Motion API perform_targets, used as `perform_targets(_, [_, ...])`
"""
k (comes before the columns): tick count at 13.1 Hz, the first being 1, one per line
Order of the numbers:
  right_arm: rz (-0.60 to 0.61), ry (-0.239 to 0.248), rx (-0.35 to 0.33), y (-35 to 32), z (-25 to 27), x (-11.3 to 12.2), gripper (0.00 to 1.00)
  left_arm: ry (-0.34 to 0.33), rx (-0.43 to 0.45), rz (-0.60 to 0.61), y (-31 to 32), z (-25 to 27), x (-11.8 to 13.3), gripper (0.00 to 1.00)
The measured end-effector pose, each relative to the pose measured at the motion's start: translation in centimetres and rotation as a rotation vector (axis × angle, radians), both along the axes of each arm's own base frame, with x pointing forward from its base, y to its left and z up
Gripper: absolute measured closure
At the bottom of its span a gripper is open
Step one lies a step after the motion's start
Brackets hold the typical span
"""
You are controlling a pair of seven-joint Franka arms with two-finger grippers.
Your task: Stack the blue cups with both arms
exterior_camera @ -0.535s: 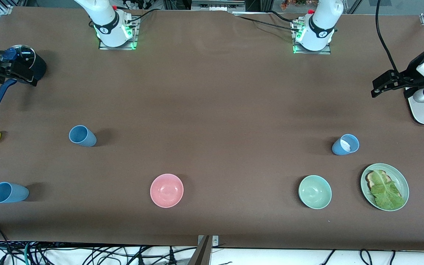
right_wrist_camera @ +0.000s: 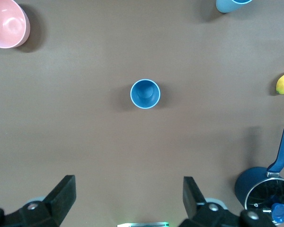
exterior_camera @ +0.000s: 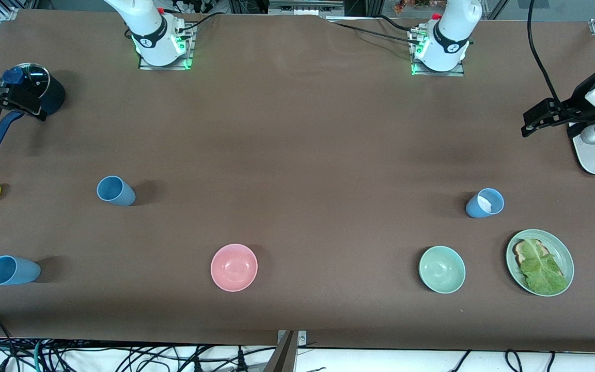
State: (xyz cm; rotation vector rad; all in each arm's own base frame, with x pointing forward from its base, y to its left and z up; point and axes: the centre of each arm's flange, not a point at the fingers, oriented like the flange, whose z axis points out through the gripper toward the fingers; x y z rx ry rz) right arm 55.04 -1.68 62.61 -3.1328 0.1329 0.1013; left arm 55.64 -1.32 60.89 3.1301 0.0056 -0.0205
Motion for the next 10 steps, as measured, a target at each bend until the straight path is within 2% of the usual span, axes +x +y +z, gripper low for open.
perform_targets(10, [0.002, 0.003, 0.0, 0.1, -0.15, 0.1, 0.0, 0.0, 0.001, -0.018, 0.17, -0.01, 0.01, 0.0])
